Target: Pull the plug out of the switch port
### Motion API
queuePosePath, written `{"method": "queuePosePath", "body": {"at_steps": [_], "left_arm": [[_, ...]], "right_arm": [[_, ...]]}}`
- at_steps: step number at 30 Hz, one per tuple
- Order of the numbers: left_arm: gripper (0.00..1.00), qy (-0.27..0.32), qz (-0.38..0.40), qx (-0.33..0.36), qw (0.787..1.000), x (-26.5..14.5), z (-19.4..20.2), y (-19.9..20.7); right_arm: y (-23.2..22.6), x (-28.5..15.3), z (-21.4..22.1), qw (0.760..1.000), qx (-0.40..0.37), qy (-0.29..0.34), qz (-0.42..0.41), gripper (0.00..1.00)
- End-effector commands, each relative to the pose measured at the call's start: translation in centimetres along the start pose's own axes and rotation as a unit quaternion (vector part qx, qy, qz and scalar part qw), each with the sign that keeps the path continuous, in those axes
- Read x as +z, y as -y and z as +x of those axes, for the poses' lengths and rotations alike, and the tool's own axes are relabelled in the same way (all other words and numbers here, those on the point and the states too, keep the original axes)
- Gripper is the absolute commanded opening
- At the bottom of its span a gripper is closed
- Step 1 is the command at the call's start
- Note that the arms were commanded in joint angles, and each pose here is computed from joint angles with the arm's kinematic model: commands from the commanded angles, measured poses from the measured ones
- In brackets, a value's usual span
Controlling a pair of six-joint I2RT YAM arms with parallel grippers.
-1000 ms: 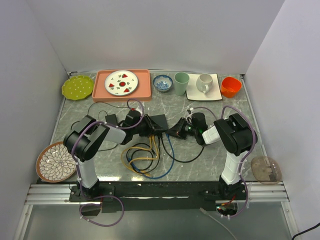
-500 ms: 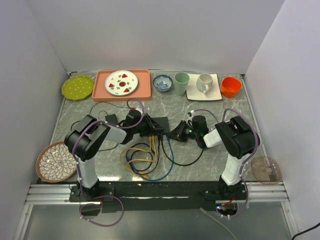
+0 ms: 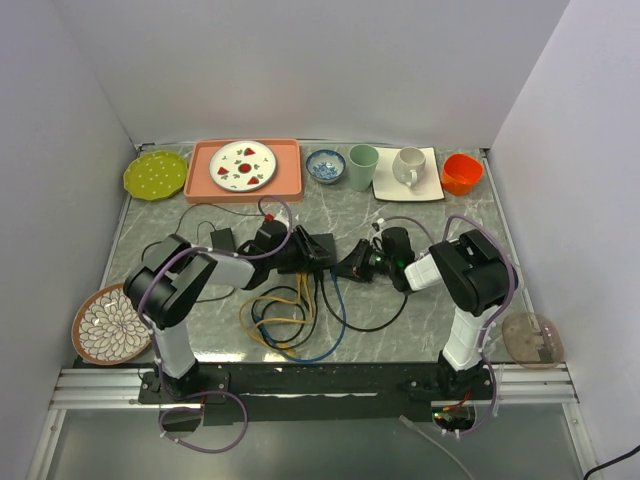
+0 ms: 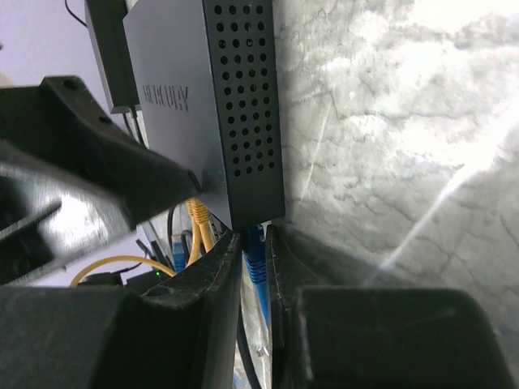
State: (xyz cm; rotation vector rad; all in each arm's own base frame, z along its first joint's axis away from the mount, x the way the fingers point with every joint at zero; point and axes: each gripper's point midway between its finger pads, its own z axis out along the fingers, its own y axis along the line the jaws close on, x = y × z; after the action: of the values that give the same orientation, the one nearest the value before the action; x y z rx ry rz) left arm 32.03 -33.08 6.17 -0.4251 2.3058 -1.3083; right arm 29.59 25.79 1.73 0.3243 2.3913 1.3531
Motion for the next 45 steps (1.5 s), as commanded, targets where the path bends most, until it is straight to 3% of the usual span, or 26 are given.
{"method": "queuePosePath", "body": {"at_steps": [1,16,30,45], "left_arm": [[0.47,0.008,-0.032,0.03,0.999,-0.4,0.4,-0.7],[0.48,-0.02,-0.039,0.013,0.999,0.5,1.9,-1.1],[0.48,0.013,-0.072,0.038,0.997,-1.8,1.0,-1.7],[0.46,0.003,-0.096,0.016,0.995,0.1,1.0,-3.0]], "right_arm": [[4.3,0.2,2.7,0.995,0.025,-0.044,0.089,0.0],[4.4,-0.2,1.7,0.995,0.03,-0.034,0.089,0.0],[4.5,-0.5,1.1,0.995,0.032,-0.027,0.087,0.0],[5.8,-1.1,2.9,0.994,0.027,-0.043,0.096,0.0]]}}
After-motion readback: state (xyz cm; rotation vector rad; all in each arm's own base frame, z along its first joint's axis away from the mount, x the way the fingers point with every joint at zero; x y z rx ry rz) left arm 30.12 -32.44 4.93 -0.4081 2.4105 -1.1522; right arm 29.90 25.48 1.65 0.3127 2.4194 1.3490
